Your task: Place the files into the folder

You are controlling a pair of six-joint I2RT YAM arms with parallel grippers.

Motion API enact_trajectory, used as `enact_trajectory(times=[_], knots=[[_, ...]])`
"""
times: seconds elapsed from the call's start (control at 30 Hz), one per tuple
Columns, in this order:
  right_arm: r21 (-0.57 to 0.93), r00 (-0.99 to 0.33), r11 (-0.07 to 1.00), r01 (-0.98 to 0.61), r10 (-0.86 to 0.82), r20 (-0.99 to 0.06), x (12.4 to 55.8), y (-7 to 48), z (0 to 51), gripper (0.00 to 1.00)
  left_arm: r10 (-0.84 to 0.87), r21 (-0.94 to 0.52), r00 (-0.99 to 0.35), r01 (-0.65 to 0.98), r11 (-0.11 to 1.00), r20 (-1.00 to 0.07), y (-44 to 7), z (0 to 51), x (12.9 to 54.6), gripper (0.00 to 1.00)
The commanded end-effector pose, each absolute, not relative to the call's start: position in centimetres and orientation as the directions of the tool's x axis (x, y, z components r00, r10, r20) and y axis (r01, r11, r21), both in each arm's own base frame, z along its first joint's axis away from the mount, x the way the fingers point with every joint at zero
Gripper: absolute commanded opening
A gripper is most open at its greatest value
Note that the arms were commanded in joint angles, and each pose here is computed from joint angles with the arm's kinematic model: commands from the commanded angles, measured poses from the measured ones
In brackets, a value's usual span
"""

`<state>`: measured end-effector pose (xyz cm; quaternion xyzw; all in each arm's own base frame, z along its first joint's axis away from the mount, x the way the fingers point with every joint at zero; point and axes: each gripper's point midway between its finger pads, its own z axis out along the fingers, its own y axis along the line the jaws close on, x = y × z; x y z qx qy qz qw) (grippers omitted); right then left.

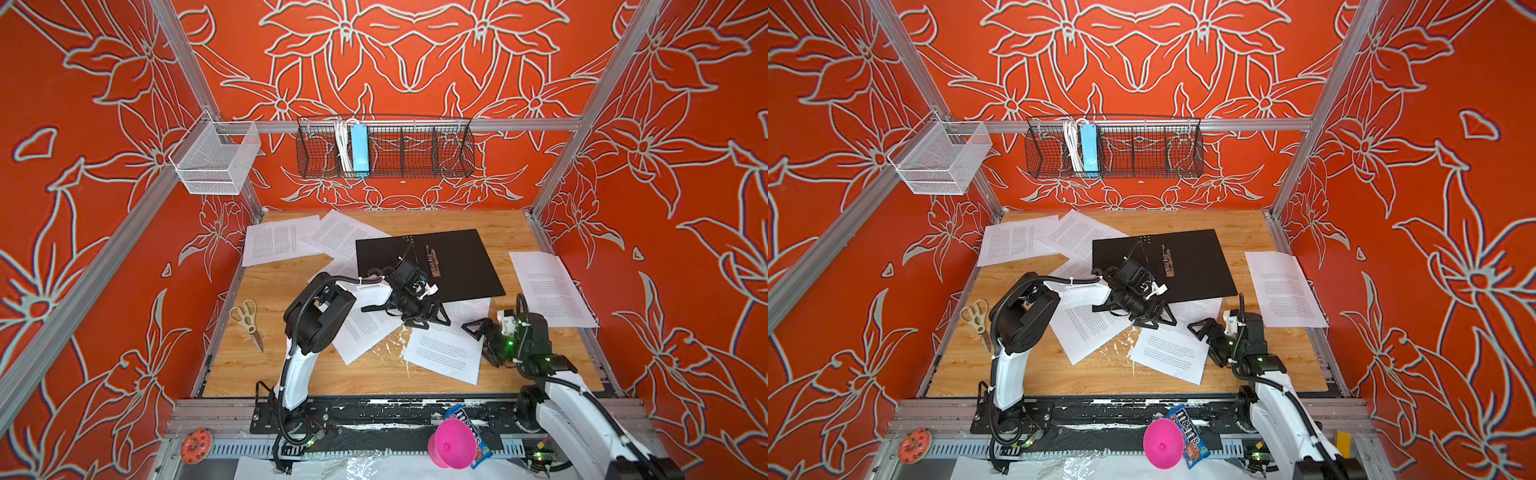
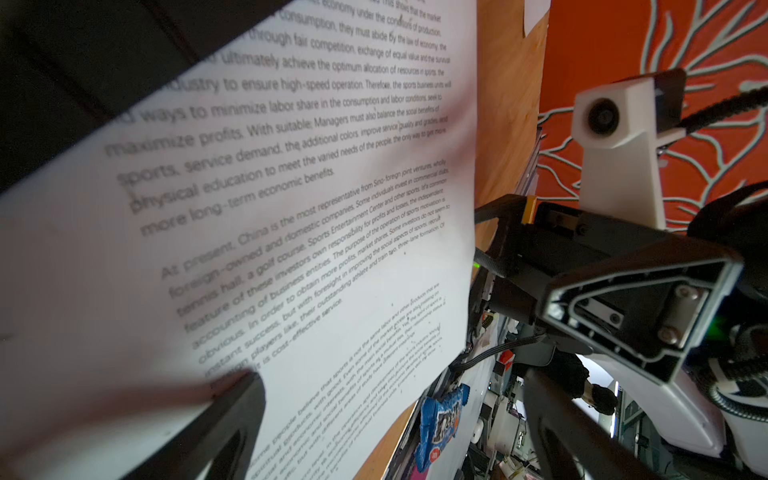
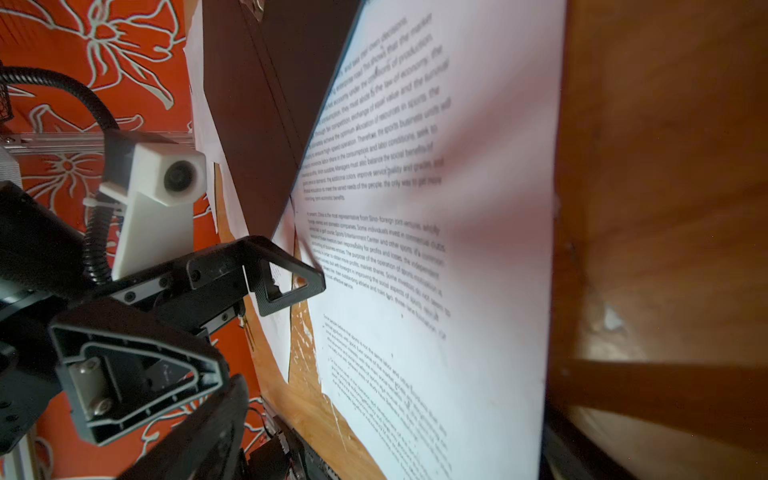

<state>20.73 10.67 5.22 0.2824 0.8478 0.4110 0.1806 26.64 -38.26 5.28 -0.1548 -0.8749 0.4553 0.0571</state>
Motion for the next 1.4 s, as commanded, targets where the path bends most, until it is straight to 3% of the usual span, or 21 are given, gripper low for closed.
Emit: enact_trajectory(times=[0.0,0.13,0.7,0.93,1.07,1.37], knots=[[0.806,-0.751,0.524,0.276,0.641,-0.159,22.8,10.0,6.7,0.94,0.263,-0.65,-0.959,0.134,0.748,0.105,-34.0,-2.2,25.2,0.98],[0.796,-0.723,0.548,0.258,0.656,-0.217,23.6,9.1,7.3,0.94,0.265,-0.652,-0.959,0.139,0.745,0.098,-34.1,-1.9,25.3,0.98],[0.816,-0.738,0.532,0.227,0.641,-0.213,28.3,7.4,6.3,0.94,0.263,-0.66,-0.96,0.138,0.738,0.093,-34.1,-1.9,25.2,0.98],[0.838,-0.77,0.489,0.243,0.623,-0.14,25.9,8.6,5.7,0.84,0.261,-0.659,-0.961,0.136,0.74,0.094,-34.2,-2.1,25.5,0.98],[0.825,-0.768,0.507,0.249,0.623,-0.151,24.1,8.6,5.9,0.82,0.26,-0.663,-0.961,0.132,0.737,0.098,-34.4,-2.4,25.6,0.98],[0.81,-0.747,0.517,0.276,0.646,-0.158,23.1,8.2,5.6,0.64,0.262,-0.665,-0.959,0.129,0.736,0.104,-34.5,-2.3,25.6,0.98]])
